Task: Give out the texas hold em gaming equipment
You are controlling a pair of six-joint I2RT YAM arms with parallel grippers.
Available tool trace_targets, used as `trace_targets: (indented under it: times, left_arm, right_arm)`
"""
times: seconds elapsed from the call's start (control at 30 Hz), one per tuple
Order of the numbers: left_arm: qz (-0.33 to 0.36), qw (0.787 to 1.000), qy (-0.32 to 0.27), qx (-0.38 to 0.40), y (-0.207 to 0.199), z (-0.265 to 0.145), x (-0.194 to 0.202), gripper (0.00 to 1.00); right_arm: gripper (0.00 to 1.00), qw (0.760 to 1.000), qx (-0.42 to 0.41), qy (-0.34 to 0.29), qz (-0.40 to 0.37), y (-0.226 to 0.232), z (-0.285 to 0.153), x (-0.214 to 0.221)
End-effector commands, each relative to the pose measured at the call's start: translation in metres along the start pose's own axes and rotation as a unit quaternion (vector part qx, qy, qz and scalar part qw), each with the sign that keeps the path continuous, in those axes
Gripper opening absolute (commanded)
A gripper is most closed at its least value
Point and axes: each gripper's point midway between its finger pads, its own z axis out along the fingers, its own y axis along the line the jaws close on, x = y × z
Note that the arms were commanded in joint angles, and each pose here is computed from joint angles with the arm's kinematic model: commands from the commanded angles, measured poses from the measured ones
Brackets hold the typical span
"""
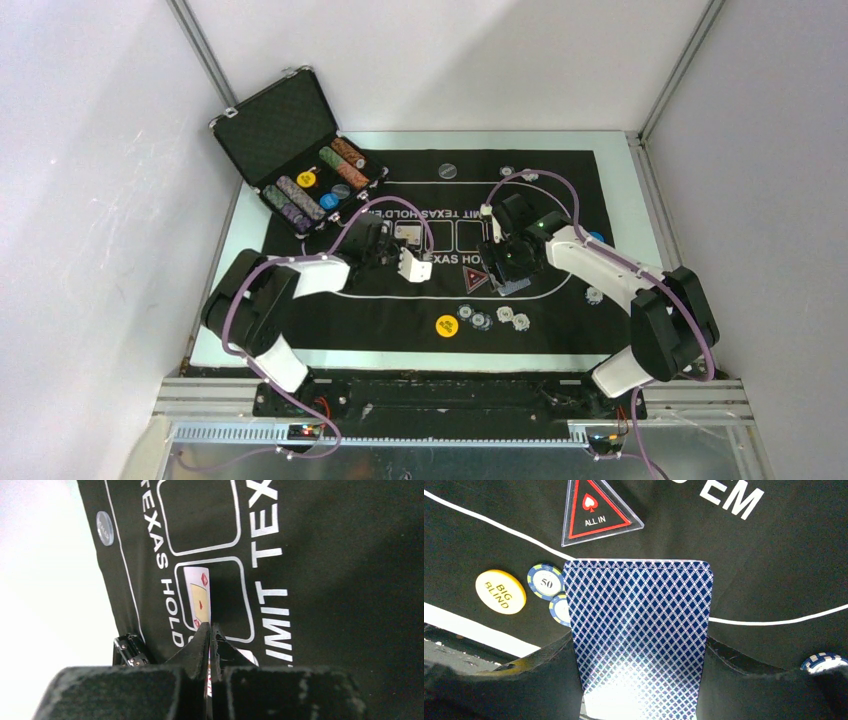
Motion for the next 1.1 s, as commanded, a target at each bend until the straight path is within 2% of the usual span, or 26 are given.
trace_targets:
  times: [0.0,0.03,0.4,0.43,0.57,0.63,0.7,0.73,0.83,0.87,0.9,0.93,0.97,1.0,1.03,1.07]
  left_arm:
    - [0.002,1.000,-0.012,0.003,0.006,0.005,-0.002,0.02]
    - [0.001,1.000,-0.010,0.007,0.004,0.005,-0.001,0.09]
    - [-0.043,0.999,-0.003,0.004,0.014,-0.008,-0.005,0.42]
    - [-0.045,0.999,-0.005,0.003,0.015,-0.009,-0.007,0.50]
    - [-0.072,0.997,-0.012,-0.012,0.026,-0.023,-0.016,0.66]
    - [-0.085,0.996,-0.019,-0.028,0.037,-0.032,-0.023,0.72]
    - [-0.098,0.994,-0.031,-0.047,0.049,-0.043,-0.031,0.83]
    - [-0.099,0.992,-0.038,-0.065,0.061,-0.052,-0.037,0.95]
    - [-0.148,0.979,-0.055,-0.128,0.097,-0.078,-0.049,0.99]
    - [-0.155,0.970,-0.067,-0.176,0.126,-0.097,-0.056,1.00]
    - [-0.198,0.952,-0.079,-0.220,0.151,-0.116,-0.062,1.00]
    - [-0.212,0.936,-0.097,-0.265,0.175,-0.132,-0.068,1.00]
    - [-0.266,0.904,-0.111,-0.317,0.200,-0.155,-0.071,1.00]
    - [-0.282,0.874,-0.136,-0.372,0.227,-0.177,-0.077,1.00]
    - [-0.350,0.812,-0.158,-0.440,0.252,-0.210,-0.074,1.00]
    - [-0.388,0.777,-0.166,-0.468,0.261,-0.224,-0.069,1.00]
  right_arm:
    - [0.00,1.000,0.003,-0.026,0.005,0.001,-0.009,-0.019]
    - [0.00,1.000,0.005,-0.026,0.006,0.000,-0.009,-0.019]
    - [0.00,1.000,0.006,-0.026,0.004,0.001,-0.009,-0.019]
    - [0.00,1.000,0.006,-0.028,0.002,0.001,-0.010,-0.020]
    - [0.00,0.999,0.008,-0.034,-0.003,0.002,-0.013,-0.021]
    - [0.00,0.999,0.007,-0.036,-0.008,0.004,-0.014,-0.021]
    - [0.00,0.999,0.005,-0.038,-0.014,0.007,-0.015,-0.021]
    - [0.00,0.999,0.004,-0.039,-0.016,0.008,-0.015,-0.021]
    - [0.00,0.999,0.000,-0.047,-0.024,0.013,-0.020,-0.022]
    - [0.00,0.999,-0.003,-0.048,-0.026,0.015,-0.021,-0.021]
    - [0.00,0.998,-0.006,-0.050,-0.032,0.017,-0.022,-0.021]
    - [0.00,0.998,-0.008,-0.048,-0.036,0.019,-0.022,-0.020]
    - [0.00,0.998,-0.008,-0.047,-0.039,0.021,-0.022,-0.019]
    - [0.00,0.998,-0.009,-0.045,-0.046,0.023,-0.021,-0.017]
    - [0.00,0.998,-0.010,-0.044,-0.049,0.024,-0.020,-0.015]
    - [0.00,0.997,-0.013,-0.043,-0.056,0.028,-0.020,-0.014]
